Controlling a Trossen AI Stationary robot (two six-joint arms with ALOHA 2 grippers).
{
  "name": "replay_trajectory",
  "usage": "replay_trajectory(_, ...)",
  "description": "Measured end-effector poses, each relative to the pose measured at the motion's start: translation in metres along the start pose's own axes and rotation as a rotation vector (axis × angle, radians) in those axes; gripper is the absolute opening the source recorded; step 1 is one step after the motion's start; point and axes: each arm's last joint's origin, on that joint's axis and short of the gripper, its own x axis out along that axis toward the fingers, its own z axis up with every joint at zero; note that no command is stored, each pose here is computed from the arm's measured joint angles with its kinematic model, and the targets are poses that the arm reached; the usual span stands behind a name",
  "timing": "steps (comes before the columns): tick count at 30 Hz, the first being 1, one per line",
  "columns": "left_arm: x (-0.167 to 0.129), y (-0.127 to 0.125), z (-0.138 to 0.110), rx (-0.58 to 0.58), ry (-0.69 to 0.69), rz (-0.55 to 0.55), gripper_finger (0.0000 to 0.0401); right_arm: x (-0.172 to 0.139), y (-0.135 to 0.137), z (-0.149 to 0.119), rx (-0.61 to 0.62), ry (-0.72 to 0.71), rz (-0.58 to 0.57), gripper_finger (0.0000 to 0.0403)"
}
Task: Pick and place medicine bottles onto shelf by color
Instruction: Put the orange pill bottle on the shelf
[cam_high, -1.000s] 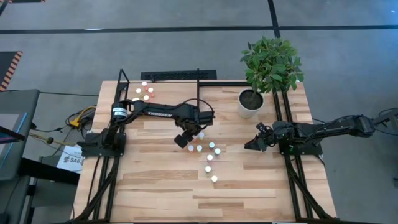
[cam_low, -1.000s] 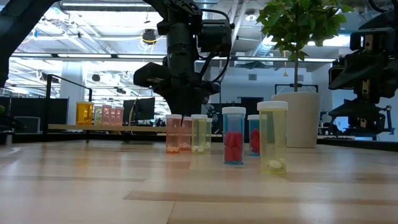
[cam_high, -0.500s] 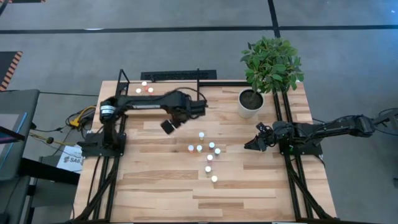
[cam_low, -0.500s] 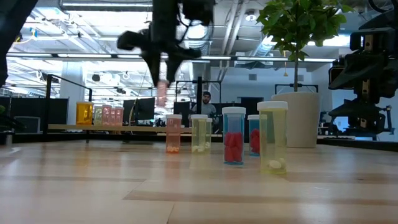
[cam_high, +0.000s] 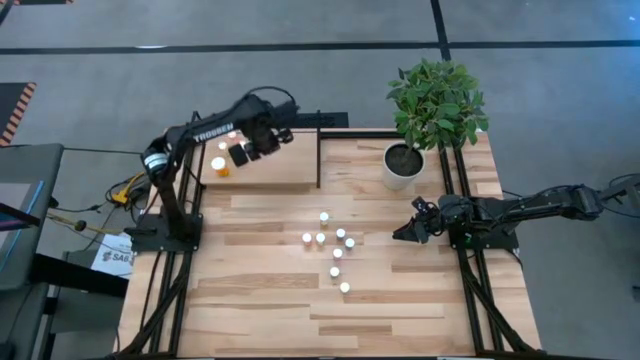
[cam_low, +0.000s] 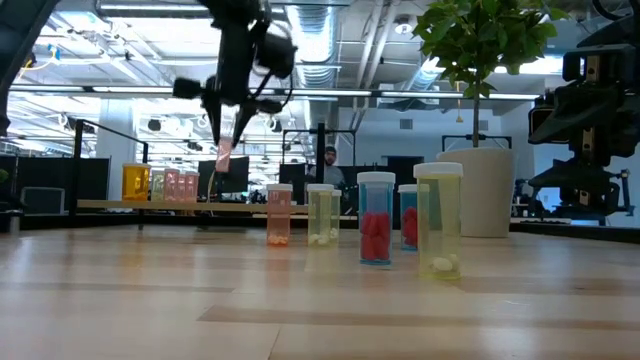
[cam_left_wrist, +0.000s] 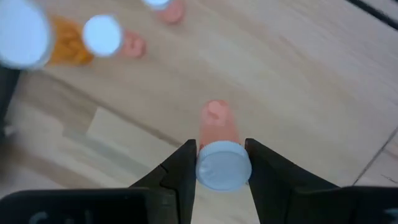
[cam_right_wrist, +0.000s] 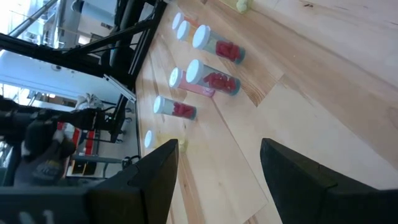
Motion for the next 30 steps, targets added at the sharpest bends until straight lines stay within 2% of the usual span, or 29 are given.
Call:
replay_trajectory(5, 0.019, 0.001, 0.033, 0.015, 0.056, -0.024, 0.0107, 0.0, 0.0, 0.0, 0.0, 0.0, 0.0, 0.0249)
replay_trajectory(12, 0.037, 0.0, 0.06, 0.005, 0.037, -0.097, 0.0107, 0.0, 0.0, 0.0, 0.0, 0.0, -0.001, 0.0249)
replay_trajectory(20, 0.057, 0.008, 0.083, -0.047, 0.057, -0.11, 0.0107, 0.0, 0.0, 0.0, 0.0, 0.0, -0.001, 0.0249)
replay_trajectory(30, 0.06, 0.011, 0.103, -0.103, 0.03, -0.147, 0.0107, 0.0, 0.0, 0.0, 0.0, 0.0, -0.001, 0.0249)
